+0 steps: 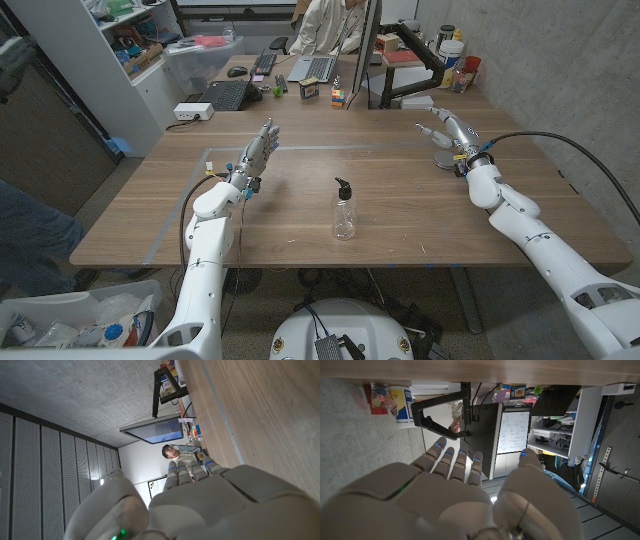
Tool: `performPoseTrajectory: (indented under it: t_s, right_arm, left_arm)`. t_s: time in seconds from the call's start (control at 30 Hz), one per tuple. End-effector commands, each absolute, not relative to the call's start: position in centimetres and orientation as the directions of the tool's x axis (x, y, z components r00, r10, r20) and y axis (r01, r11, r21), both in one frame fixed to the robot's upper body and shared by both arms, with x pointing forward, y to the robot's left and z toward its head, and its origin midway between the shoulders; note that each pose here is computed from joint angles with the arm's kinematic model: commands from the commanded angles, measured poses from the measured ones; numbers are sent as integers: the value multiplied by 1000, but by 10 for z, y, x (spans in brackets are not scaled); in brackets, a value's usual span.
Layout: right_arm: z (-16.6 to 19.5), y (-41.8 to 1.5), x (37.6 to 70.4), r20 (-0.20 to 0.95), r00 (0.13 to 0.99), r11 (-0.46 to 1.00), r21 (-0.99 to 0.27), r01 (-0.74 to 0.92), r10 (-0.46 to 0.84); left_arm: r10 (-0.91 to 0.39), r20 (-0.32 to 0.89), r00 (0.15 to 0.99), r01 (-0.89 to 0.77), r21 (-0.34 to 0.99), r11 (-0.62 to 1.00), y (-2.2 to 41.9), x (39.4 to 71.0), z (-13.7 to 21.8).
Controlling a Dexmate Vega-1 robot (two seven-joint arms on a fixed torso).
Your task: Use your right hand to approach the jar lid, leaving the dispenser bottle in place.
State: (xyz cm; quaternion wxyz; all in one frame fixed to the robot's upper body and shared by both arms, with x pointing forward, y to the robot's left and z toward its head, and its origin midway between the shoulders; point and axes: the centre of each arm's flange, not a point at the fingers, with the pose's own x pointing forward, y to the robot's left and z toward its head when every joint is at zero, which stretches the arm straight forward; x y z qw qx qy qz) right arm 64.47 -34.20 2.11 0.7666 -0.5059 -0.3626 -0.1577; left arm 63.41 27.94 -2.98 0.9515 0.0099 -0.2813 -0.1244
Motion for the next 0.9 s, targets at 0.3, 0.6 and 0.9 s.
performPoseTrajectory:
  t_s: [0.3,0.6,0.9]
  right_arm:
    - [22,-349,645,688,715,319,-711,627,127]
    - [23,-350,647,665,737,277,-735,619,118]
    - [26,-352,650,640,760,239,-760,605,112]
  left_arm:
    - [-247,524,815,235,91,968,277,637,-32]
    - [-244,522,817,231,92,969,277,635,-30]
    - [-231,523,820,215,92,972,281,631,-29]
